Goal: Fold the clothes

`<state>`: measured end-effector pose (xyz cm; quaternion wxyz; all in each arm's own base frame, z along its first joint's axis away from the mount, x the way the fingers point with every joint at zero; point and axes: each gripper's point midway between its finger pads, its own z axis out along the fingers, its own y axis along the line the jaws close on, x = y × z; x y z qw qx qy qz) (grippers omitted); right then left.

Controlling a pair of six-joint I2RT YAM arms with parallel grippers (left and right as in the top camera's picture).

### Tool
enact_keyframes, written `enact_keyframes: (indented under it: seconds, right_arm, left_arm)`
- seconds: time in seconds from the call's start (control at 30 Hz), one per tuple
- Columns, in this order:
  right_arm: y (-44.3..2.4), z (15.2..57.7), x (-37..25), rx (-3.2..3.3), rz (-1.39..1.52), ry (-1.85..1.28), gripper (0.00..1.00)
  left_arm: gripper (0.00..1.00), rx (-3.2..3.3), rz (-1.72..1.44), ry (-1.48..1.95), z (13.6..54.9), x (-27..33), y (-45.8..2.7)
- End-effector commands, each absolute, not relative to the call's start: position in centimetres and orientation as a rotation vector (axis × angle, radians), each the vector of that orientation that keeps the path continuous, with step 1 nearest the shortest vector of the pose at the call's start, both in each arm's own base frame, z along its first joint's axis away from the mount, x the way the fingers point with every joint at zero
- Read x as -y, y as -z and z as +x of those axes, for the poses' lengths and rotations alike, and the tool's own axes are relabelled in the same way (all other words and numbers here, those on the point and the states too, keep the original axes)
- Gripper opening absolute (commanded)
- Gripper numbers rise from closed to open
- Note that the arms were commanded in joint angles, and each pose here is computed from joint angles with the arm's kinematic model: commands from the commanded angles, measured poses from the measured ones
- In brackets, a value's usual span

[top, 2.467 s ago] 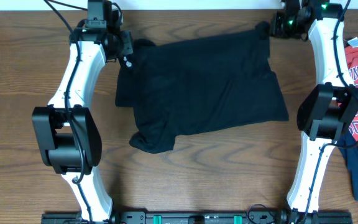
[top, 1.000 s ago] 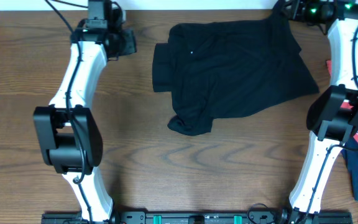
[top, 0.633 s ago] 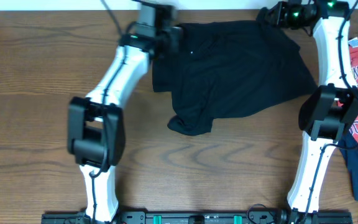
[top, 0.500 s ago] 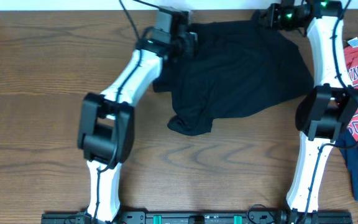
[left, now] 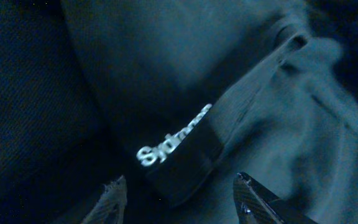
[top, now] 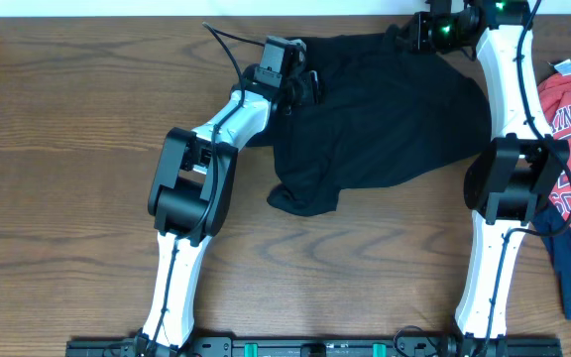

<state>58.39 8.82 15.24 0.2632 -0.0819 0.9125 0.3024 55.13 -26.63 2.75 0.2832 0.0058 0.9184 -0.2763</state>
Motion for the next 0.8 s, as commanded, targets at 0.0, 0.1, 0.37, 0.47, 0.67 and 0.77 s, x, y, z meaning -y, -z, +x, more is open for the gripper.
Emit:
enact_keyframes:
  seconds: [0.0,0.1,0.37,0.47,0.67,0.77]
  right_arm:
    - [-16.5,58.4,-9.4,-2.429,-0.275,-0.829,0.01]
    - [-16.5,58.4,-9.5,-2.425,-0.278,-0.838,0.01]
    - [-16.6,58.3,-9.6,-2.422,-0.280,-0.847,0.01]
    - [-16.6,58.3,-9.6,-2.423,-0.280,-0.848,0.01]
    - [-16.8,58.2,-10.0,-2.414,-0.291,-0.871,0.01]
    - [-16.9,58.2,-10.1,-2.413,-0.289,-0.879,0.01]
  left_arm:
    - [0.58,-2.444,-0.047,0.759,55.8,26.6,-2.9]
    - [0.58,-2.396,-0.050,0.745,56.7,26.5,-3.6]
    - [0.58,-2.355,-0.081,0.740,57.5,26.4,-4.0]
    - [0.60,-2.365,-0.093,0.741,57.5,26.4,-3.4]
    - [0.62,-2.400,-0.134,0.747,57.2,26.4,-1.3]
    - [0.62,-2.419,-0.146,0.753,57.0,26.5,-0.3]
